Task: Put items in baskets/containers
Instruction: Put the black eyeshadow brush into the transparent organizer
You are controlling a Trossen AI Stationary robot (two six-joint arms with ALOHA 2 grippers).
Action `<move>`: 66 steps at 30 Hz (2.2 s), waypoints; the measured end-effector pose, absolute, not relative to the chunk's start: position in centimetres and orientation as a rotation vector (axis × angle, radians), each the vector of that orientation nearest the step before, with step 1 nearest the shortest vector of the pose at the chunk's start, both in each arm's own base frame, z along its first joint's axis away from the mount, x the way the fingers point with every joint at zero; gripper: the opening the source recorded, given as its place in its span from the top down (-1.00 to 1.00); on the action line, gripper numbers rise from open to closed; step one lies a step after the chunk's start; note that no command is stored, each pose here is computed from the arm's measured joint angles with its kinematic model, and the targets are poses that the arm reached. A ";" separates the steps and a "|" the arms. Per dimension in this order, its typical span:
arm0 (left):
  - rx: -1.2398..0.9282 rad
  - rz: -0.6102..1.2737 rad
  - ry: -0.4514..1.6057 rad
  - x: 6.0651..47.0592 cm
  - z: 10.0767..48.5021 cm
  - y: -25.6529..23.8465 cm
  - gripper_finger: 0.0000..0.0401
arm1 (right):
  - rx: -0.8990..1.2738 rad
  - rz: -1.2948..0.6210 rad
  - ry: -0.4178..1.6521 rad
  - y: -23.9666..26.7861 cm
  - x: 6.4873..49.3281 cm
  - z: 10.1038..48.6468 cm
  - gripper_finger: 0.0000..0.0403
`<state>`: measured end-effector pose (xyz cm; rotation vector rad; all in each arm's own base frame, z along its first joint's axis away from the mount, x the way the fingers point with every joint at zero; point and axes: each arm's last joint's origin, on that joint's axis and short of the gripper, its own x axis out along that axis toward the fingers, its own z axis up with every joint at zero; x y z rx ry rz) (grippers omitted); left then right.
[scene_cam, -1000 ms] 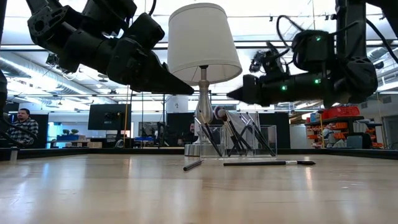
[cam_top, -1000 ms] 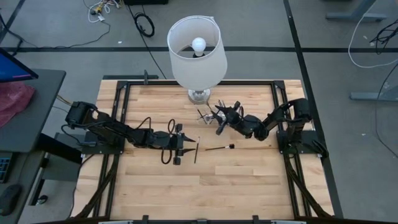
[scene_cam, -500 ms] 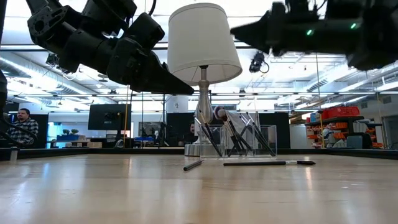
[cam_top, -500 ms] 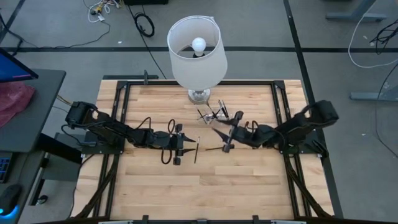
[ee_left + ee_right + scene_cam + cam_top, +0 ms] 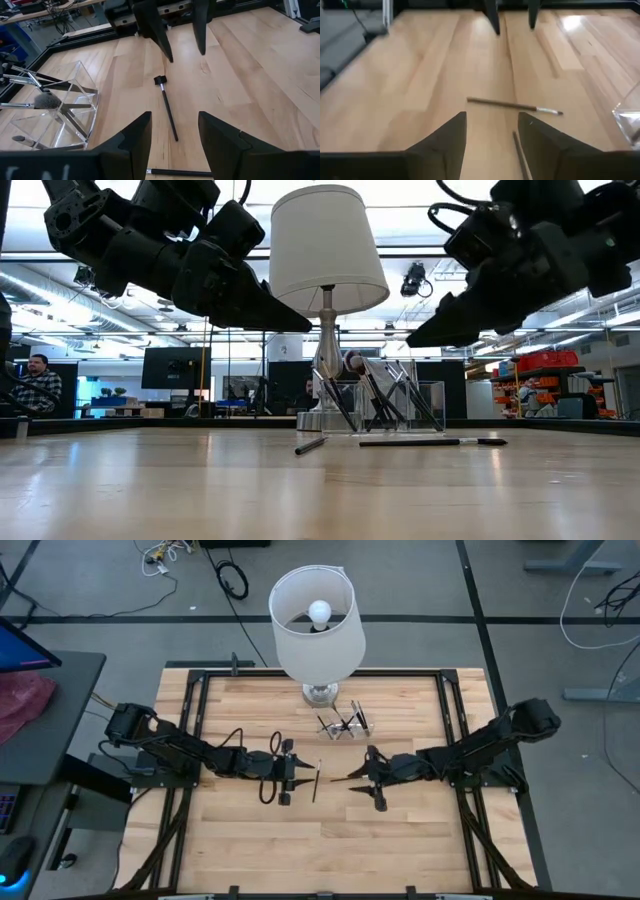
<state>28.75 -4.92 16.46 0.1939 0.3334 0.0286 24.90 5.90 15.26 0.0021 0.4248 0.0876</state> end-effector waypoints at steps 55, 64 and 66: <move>-0.276 0.580 0.657 37.0 12.6 -6.3 0.18 | 0.038 0.053 0.401 5.2 25.2 15.4 0.11; -0.354 0.756 0.663 36.0 12.0 -6.6 0.18 | 0.074 0.042 0.429 5.1 25.1 15.1 0.11; -0.358 0.771 0.660 35.8 11.9 -6.5 0.18 | 0.082 0.040 0.432 5.1 25.1 15.1 0.11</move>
